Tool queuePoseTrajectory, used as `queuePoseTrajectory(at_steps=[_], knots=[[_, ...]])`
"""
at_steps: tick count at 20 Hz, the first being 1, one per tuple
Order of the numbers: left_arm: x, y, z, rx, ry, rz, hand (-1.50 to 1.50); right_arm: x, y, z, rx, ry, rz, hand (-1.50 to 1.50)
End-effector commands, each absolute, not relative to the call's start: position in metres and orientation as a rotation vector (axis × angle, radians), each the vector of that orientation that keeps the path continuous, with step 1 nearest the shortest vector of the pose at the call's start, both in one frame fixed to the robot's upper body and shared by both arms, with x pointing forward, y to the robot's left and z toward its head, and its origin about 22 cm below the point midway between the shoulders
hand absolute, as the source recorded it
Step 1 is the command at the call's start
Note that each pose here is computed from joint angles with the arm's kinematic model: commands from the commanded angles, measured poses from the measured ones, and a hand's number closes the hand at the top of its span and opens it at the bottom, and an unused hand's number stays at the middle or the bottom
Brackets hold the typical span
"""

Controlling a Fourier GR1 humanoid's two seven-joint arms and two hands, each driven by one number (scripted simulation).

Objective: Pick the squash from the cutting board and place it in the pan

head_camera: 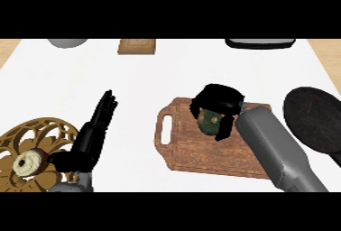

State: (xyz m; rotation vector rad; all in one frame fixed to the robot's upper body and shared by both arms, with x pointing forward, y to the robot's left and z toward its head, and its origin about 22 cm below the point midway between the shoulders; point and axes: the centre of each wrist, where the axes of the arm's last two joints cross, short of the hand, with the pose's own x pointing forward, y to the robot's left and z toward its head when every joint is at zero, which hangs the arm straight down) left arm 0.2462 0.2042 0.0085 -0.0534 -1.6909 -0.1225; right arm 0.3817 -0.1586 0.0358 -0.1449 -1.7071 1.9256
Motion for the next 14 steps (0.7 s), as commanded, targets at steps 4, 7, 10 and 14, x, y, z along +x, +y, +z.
queuePoseTrajectory(at_steps=[4,7,10,14], knots=[[0.236,0.225,0.001,0.031,-1.661,-0.066,0.0,0.365,-0.221,0.009,-0.64,-1.442,1.301,1.5],[0.23,0.223,-0.005,0.038,-1.636,-0.039,0.0,0.358,-0.225,0.017,-0.856,-1.401,1.084,1.5],[0.225,0.223,-0.007,0.048,-1.631,-0.036,0.0,0.351,-0.209,0.043,-0.996,-1.487,0.883,1.5],[0.228,0.229,-0.004,0.032,-1.649,-0.057,0.0,0.319,-0.183,0.059,-1.034,-1.5,0.688,1.5]])
